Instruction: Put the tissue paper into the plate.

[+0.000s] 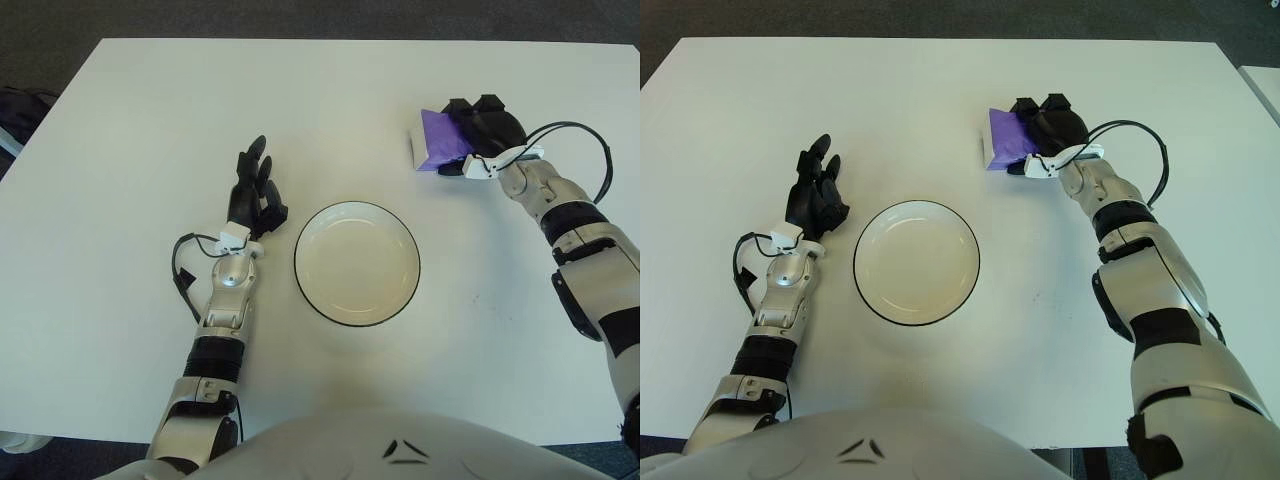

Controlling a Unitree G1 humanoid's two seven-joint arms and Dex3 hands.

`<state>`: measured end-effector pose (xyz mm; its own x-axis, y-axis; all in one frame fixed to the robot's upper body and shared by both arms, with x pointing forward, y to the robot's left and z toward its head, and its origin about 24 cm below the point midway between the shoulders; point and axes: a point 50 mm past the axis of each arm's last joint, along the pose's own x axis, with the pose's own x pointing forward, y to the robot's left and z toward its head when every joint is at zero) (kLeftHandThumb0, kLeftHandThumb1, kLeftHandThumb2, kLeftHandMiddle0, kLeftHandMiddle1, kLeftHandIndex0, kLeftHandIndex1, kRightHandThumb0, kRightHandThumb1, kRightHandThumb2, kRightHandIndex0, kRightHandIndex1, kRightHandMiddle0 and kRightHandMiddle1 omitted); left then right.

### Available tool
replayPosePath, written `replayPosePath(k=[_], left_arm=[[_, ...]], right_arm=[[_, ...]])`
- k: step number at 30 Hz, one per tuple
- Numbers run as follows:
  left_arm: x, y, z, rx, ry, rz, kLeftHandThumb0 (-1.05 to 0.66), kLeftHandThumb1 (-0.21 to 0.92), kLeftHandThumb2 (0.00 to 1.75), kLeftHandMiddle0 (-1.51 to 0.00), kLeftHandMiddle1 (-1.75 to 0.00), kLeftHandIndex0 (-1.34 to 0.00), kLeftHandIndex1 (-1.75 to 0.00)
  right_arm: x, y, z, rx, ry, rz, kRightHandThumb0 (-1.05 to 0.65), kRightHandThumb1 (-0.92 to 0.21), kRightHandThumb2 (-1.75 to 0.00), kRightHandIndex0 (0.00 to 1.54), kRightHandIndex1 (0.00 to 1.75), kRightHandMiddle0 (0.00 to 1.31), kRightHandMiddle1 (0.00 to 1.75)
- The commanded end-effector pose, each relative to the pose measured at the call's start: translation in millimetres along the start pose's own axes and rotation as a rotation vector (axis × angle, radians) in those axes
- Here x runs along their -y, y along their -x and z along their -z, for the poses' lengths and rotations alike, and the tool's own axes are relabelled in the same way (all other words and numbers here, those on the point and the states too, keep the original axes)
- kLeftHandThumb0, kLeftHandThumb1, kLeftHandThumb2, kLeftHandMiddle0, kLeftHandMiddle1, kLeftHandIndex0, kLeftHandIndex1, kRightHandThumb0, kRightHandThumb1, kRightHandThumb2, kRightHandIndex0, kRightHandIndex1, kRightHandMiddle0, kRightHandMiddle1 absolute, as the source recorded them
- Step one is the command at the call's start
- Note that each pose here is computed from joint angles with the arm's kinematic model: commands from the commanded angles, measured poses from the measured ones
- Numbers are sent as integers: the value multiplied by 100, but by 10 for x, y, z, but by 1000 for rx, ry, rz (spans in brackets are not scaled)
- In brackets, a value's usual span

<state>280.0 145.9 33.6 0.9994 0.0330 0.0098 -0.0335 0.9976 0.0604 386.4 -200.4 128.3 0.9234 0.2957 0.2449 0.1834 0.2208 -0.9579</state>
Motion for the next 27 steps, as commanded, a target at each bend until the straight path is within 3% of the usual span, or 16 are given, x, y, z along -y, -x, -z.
replayPosePath(k=[1,17,27], left_arm=[[-19,227,454,-237,-10,-2,-79,92,102,-32,0,0,-49],[-18,218,459,-239,-9,0,-79,92,101,-33,-1,0,-51],[-29,207,470,-241,-3,1,-79,92,100,-33,-1,0,-52]], right_arm=[[-125,87,9,-26,-11,28,-6,-15,-143,123,175,108,175],[15,133,29,-53,-114,254,0,-13,-152,137,175,118,175],[443,74,-72,-1,-179,409,-1,-20,-144,135,175,114,175]])
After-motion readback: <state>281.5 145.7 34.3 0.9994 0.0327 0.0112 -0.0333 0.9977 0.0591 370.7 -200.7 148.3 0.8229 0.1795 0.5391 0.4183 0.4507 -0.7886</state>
